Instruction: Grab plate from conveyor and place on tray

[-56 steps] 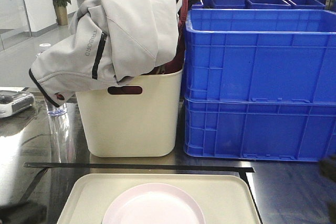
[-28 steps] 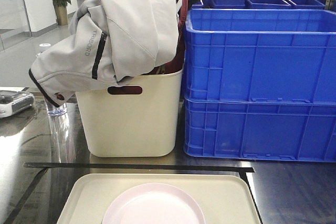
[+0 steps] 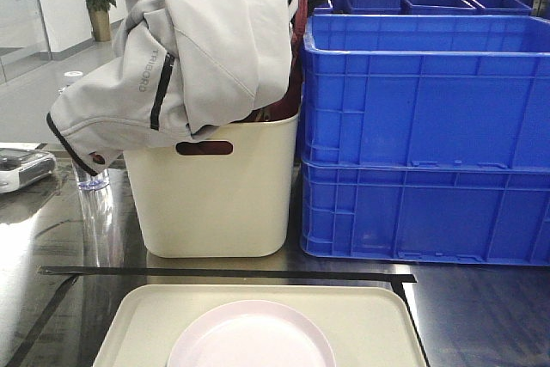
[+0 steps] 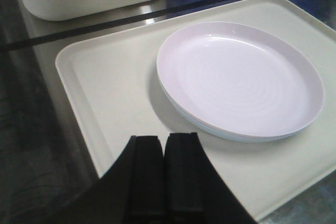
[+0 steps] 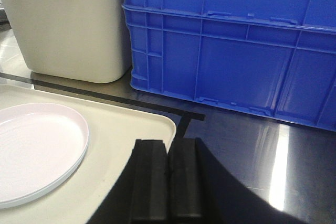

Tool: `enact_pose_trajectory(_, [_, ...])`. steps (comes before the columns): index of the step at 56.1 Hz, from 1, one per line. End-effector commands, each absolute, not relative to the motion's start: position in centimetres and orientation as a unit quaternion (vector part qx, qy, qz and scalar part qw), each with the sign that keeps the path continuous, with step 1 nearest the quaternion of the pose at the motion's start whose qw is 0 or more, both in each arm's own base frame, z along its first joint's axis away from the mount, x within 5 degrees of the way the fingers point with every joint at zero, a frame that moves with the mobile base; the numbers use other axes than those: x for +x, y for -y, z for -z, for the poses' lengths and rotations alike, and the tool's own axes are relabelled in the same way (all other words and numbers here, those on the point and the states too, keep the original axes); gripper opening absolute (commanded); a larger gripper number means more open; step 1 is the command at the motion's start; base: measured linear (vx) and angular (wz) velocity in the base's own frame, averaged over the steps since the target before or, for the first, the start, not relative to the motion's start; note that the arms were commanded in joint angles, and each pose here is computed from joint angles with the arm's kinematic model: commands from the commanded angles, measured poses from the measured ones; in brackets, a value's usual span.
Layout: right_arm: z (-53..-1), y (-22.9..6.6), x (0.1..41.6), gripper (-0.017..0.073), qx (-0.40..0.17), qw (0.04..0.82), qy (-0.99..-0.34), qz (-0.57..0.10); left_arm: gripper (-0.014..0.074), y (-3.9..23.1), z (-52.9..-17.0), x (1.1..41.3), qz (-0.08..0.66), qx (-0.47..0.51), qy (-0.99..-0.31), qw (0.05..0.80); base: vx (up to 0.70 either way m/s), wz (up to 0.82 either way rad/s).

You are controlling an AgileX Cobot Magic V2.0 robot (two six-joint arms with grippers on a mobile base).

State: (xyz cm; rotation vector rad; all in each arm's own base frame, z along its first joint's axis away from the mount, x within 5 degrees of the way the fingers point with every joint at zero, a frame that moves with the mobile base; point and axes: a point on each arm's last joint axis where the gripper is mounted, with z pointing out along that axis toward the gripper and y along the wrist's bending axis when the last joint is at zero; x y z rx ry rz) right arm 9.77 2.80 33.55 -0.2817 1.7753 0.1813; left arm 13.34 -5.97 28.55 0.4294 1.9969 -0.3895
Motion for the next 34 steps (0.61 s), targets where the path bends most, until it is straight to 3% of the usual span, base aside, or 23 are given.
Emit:
enact_pose_trajectory(1, [-35.1, -2.7, 9.8, -0.0009, -0.113, 0.66, -0.739, -0.078, 0.0001, 4.8, -30.2, 12.2, 0.122, 0.165, -0.779, 0.592, 0.0, 0.0])
enact_pose_trajectory(13, [-35.1, -2.7, 9.8, -0.0009, -0.113, 0.66, -0.739, -0.078, 0.0003, 1.6, -26.6, 7.8, 0.056, 0.086, -0.703, 0.704, 0.0, 0.0])
enact_pose_trajectory(23, [-35.1, -2.7, 9.8, -0.0009, -0.113, 0.66, -0.739, -0.078, 0.0003, 0.9, -19.7, 6.0, 0.038, 0.07, -0.709, 0.701, 0.0, 0.0])
enact_pose_trajectory(34, [-35.1, -2.7, 9.8, -0.0009, -0.114, 0.658, -0.74, -0.078, 0.0003, 0.9, -18.8, 5.6, 0.03, 0.076, -0.717, 0.692, 0.0, 0.0])
